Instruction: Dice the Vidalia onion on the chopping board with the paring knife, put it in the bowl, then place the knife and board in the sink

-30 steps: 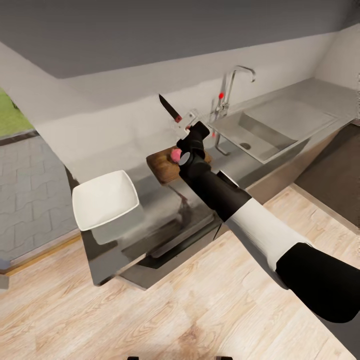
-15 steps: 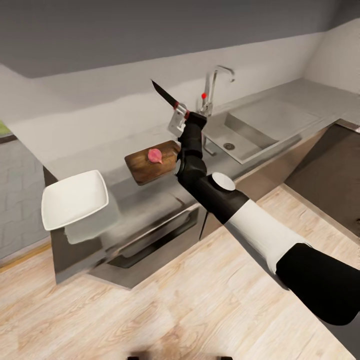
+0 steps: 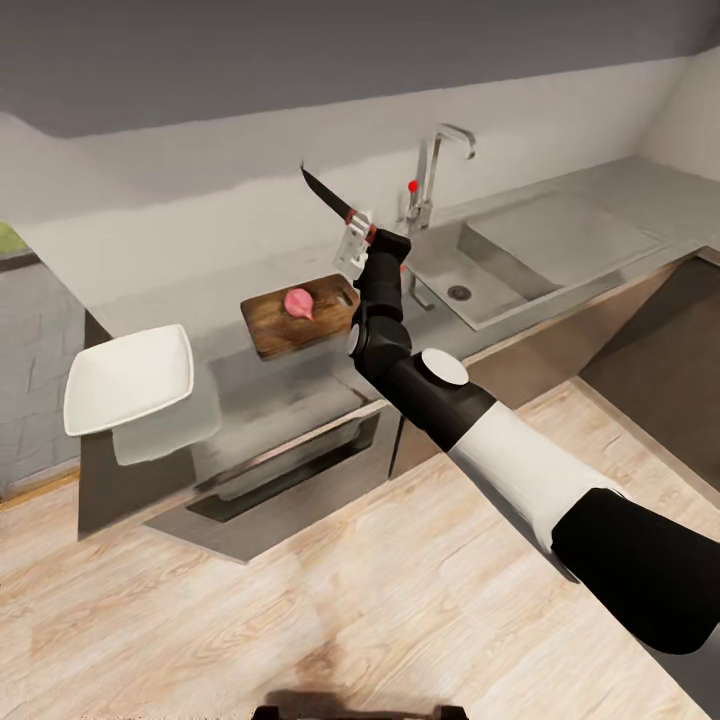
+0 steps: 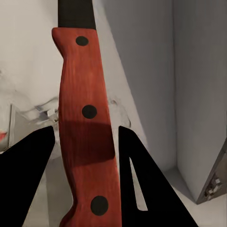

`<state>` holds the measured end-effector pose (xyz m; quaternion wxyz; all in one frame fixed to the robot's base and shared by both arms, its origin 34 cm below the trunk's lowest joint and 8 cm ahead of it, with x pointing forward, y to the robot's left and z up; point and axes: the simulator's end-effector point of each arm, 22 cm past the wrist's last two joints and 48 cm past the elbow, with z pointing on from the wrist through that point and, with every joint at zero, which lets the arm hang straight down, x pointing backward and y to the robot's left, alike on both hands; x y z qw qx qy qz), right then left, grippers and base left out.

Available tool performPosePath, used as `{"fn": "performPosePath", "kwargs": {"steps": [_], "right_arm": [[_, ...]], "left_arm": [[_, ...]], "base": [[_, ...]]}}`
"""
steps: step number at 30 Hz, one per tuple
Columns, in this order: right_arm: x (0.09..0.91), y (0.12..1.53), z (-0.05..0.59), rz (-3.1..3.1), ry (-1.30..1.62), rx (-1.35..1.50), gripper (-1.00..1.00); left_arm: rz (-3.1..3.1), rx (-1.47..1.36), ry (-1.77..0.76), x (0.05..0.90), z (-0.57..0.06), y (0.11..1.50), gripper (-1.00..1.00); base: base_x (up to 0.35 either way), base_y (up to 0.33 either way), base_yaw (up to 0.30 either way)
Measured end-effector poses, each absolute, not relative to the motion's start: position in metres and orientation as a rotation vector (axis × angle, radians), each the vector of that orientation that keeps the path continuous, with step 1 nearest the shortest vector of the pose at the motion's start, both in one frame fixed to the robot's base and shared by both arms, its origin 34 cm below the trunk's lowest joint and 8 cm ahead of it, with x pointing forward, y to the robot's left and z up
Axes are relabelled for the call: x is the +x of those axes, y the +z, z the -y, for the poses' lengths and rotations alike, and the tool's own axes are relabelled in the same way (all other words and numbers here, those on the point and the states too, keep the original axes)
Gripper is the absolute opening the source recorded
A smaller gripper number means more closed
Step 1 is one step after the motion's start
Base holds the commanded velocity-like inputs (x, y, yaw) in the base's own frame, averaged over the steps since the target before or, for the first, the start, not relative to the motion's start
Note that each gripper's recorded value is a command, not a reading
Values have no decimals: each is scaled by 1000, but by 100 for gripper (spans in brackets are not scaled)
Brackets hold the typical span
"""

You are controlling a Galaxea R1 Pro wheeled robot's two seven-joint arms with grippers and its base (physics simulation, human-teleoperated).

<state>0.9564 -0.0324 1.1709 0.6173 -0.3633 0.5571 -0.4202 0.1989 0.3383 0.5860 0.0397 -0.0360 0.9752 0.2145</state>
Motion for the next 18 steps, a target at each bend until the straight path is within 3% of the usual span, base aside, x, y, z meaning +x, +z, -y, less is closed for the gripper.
{"fn": "performPosePath", "kwargs": {"steps": [18], "right_arm": [[948,1139,14,-1266,-988,-922,-100]], "left_arm": [[-3013,-187,689,184,-341,586,100]], "base": [[0,-301,195]]}}
